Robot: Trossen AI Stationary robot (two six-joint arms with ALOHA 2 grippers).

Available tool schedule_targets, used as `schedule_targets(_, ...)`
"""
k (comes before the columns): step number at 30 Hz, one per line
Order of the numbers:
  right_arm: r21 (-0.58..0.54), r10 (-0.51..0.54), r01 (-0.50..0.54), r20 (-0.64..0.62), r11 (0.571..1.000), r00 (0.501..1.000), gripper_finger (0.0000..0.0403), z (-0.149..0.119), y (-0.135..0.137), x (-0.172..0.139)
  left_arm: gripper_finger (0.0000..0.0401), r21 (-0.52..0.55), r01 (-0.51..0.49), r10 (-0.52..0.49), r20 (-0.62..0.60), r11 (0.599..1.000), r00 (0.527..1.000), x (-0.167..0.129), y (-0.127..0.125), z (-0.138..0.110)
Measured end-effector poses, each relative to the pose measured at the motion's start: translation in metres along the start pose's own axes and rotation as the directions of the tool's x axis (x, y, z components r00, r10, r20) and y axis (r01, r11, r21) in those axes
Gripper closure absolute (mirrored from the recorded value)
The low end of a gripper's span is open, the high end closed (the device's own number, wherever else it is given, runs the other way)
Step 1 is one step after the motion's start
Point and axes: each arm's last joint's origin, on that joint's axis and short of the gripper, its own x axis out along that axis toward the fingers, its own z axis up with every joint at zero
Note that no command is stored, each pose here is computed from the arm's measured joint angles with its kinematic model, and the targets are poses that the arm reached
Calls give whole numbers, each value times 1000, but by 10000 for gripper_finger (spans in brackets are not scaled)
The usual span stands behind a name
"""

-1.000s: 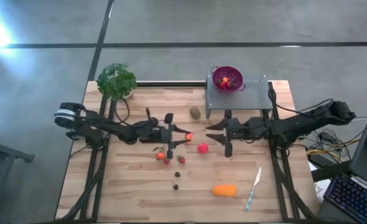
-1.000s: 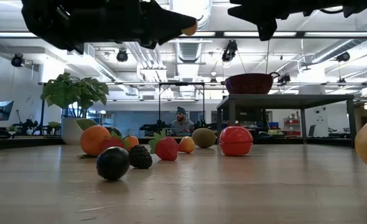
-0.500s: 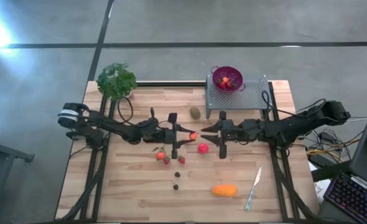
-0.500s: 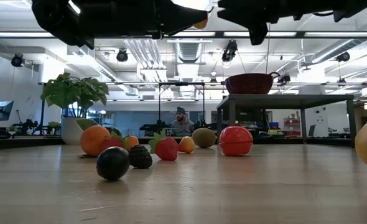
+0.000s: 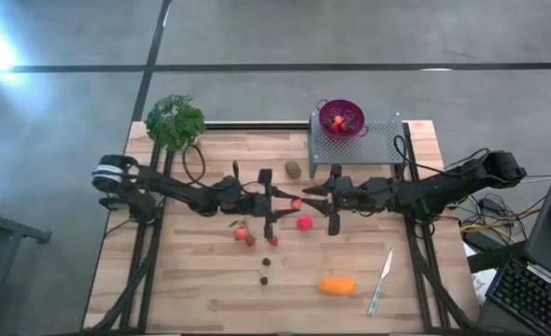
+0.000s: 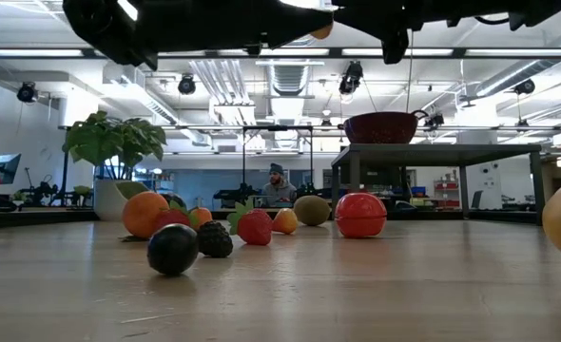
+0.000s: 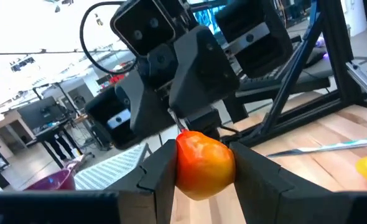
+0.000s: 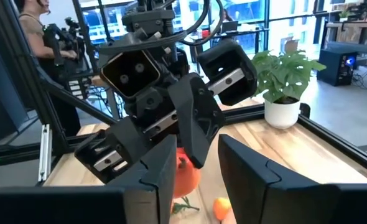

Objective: Pick & Place Fruit
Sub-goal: Put the peach into the violet strainer bowl on the shelf

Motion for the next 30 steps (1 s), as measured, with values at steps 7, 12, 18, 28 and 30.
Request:
schedule_targets(7, -4, 0, 0, -2, 1000, 1000, 279, 0, 0, 0, 259, 37, 1, -1, -4, 999, 1000, 5, -1, -1)
schedule_targets(12, -6, -1, 1, -6, 1000, 1000, 303, -1, 0, 0, 259, 77, -72, 75, -43, 994, 996, 4, 2, -2)
schedule_targets(18, -22, -1, 1, -8, 1000, 1000, 334, -1, 0, 0, 259, 77, -80, 83, -46, 994, 995, 4, 2, -2)
schedule_targets(28, -26, -2, 2, -8, 1000, 1000, 366, -1, 0, 0, 259, 70, -69, 71, -30, 995, 997, 4, 3, 0)
schedule_targets(30, -25, -2, 2, -9, 1000, 1000, 371, -1, 0, 0, 259, 68, -66, 68, -26, 995, 997, 4, 3, 1)
